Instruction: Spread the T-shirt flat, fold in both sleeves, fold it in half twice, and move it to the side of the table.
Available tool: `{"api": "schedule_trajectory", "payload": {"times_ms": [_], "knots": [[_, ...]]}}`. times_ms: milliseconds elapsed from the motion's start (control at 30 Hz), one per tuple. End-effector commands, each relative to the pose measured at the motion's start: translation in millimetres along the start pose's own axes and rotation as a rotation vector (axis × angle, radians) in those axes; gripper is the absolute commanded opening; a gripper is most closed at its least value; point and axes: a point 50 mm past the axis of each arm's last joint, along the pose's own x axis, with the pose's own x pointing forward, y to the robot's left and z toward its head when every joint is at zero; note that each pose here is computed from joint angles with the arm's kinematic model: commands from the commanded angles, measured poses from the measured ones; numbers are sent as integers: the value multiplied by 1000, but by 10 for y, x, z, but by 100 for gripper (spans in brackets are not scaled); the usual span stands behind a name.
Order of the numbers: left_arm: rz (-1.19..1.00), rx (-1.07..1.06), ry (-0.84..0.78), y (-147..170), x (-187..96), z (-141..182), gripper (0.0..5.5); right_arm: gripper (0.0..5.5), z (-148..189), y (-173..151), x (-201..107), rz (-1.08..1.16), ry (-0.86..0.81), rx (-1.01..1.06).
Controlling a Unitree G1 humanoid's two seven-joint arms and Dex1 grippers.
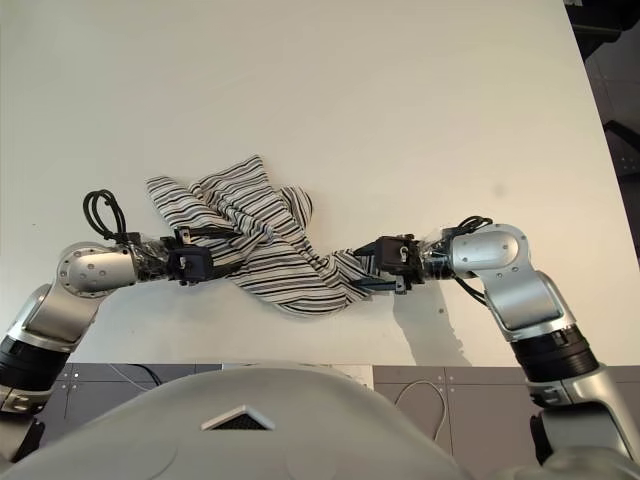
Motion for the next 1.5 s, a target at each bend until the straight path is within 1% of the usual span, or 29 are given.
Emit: {"api": "schedule_trajectory", "payload": {"times_ms": [33, 100, 133, 233, 333, 400, 467, 500, 567, 600, 667, 700, 733, 767, 800, 833, 900, 933, 1000, 1033, 1067, 1167, 1200, 1233, 1333, 1400, 1433, 1467, 1500], "knots": [[-13, 32, 59, -30, 12, -135, 240, 189, -29, -54, 36, -37, -16, 40], [29, 34, 58, 23, 15, -166, 200, 147, -62, -111, 54, -75, -27, 57], [60, 34, 53, 66, 22, -173, 193, 135, -94, -164, 59, -110, -17, 58], [132, 35, 26, 169, 52, -164, 145, 86, -160, -363, 51, -234, 11, 55], [252, -20, -2, 325, 132, -180, 87, 27, -138, -706, -38, -452, -2, 57], [385, -31, -17, 514, 160, -169, 53, 10, -43, -960, -157, -618, -46, 61], [573, -77, -85, 792, 93, -76, 24, 10, 127, -1159, -309, -748, -126, 49], [646, -114, -144, 903, 38, -9, 14, 10, 267, -1235, -391, -801, -191, 22], [728, -165, -239, 1026, -48, 102, 14, 10, 609, -1321, -553, -887, -331, -59], [757, -178, -261, 1056, -82, 130, 14, 10, 839, -1305, -609, -896, -427, -116], [826, -194, -255, 1110, -152, 121, 14, 10, 1360, -1117, -651, -818, -629, -276], [846, -210, -238, 1125, -182, 90, 14, 10, 1545, -970, -620, -740, -691, -349], [862, -219, -218, 1126, -219, 49, 14, 10, 1642, -807, -541, -629, -712, -398], [862, -230, -206, 1117, -240, 21, 14, 10, 1659, -687, -470, -542, -707, -416], [813, -223, -188, 1056, -240, -1, 14, 10, 1597, -582, -384, -447, -669, -418], [680, -223, -141, 898, -189, -50, 14, 10, 1495, -501, -313, -366, -620, -397], [403, -172, -66, 515, -131, -117, 14, 10, 1296, -358, -217, -226, -518, -355], [272, -148, -27, 304, -138, -157, 14, 10, 1153, -288, -166, -154, -439, -332], [113, -128, 20, 62, -178, -200, 14, 10, 846, -183, -97, -53, -278, -303], [77, -119, 33, 20, -192, -209, 14, 10, 736, -156, -84, -27, -226, -293], [71, -115, 46, 31, -199, -225, 14, 10, 683, -151, -77, -20, -211, -279], [87, -120, 66, 80, -221, -260, 14, 10, 763, -150, -124, -18, -307, -195], [85, -141, 57, 73, -234, -252, 14, 10, 751, -138, -149, -7, -308, -171], [79, -177, 37, 62, -246, -228, 14, 10, 702, -122, -170, 4, -279, -155], [60, -328, -108, 104, -299, -22, 14, 10, 472, -53, -206, 28, -144, -110], [103, -309, -94, 207, -321, -26, 14, 10, 412, -20, -211, 32, -113, -87], [120, -275, -64, 245, -329, -62, 10, 45, 406, -5, -216, 37, -111, -79], [133, -230, -25, 273, -343, -118, 36, 61, 417, 10, -237, 50, -121, -65], [145, -197, -1, 295, -354, -161, 43, 75, 439, 5, -268, 56, -135, -47]]}}
